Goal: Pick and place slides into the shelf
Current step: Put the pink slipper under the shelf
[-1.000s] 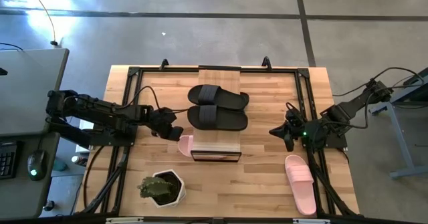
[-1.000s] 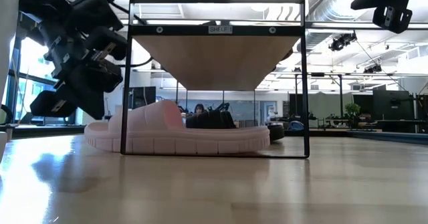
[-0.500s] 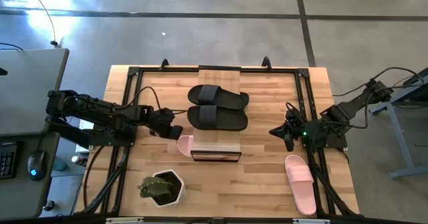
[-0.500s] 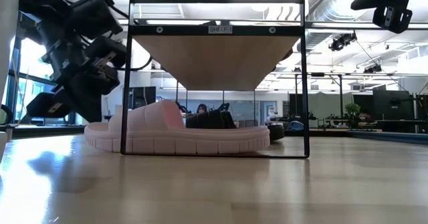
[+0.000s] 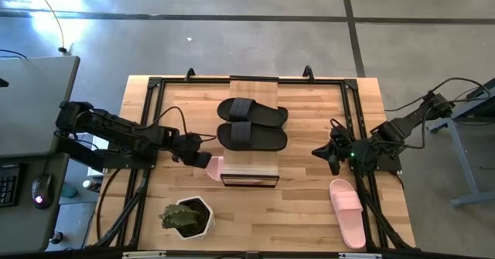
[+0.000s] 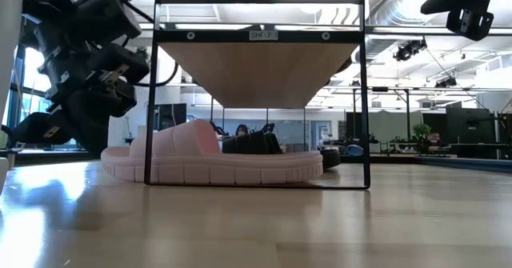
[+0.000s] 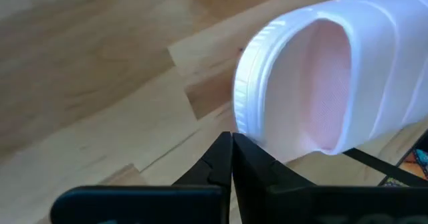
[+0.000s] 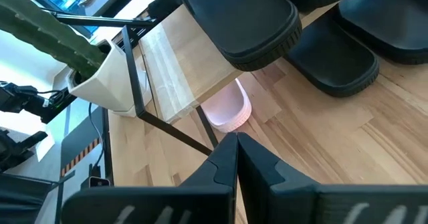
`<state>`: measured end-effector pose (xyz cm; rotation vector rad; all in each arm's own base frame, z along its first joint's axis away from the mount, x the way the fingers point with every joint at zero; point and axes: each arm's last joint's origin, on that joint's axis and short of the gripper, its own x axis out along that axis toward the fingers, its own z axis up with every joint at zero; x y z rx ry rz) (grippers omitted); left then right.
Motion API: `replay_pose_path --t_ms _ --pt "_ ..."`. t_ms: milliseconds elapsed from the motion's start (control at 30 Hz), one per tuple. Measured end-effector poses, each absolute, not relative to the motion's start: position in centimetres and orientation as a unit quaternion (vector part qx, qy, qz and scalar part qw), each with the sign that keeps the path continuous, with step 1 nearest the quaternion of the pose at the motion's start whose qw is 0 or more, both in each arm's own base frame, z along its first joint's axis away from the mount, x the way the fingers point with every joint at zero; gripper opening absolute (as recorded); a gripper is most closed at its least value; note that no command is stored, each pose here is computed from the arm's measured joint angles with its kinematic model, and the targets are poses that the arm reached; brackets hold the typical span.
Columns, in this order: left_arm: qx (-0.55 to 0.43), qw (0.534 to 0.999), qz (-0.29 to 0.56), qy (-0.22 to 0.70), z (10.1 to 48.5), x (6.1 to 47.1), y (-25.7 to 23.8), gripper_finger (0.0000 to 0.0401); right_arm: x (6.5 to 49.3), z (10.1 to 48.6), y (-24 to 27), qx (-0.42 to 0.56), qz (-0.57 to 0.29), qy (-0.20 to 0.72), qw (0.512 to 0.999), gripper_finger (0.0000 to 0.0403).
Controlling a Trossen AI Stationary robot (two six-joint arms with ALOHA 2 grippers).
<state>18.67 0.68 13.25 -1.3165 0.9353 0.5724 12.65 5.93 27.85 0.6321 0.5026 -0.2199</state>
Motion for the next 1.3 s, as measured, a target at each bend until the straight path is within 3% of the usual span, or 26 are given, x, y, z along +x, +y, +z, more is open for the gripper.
replay_pose_path --t_ms 267,933,1133,1300 --pt "-0.587 0.684 0.252 0.352 13.7 19.8 0.7 0.0000 12.6 27.8 5.9 0.306 -0.112 0.242 0.914 0.0000" --pt "-0.576 0.703 0.262 0.325 14.3 19.7 0.7 0.0000 12.6 27.8 5.9 0.307 -0.112 0.242 0.914 0.0000" --pt "-0.533 0.706 0.344 0.314 14.3 18.3 1.1 0.0000 12.6 27.8 5.9 0.306 -0.112 0.241 0.914 0.0000" --pt "-0.532 0.707 0.346 0.311 13.9 18.8 1.1 0.0000 12.6 27.8 5.9 0.303 -0.114 0.241 0.915 0.0000"
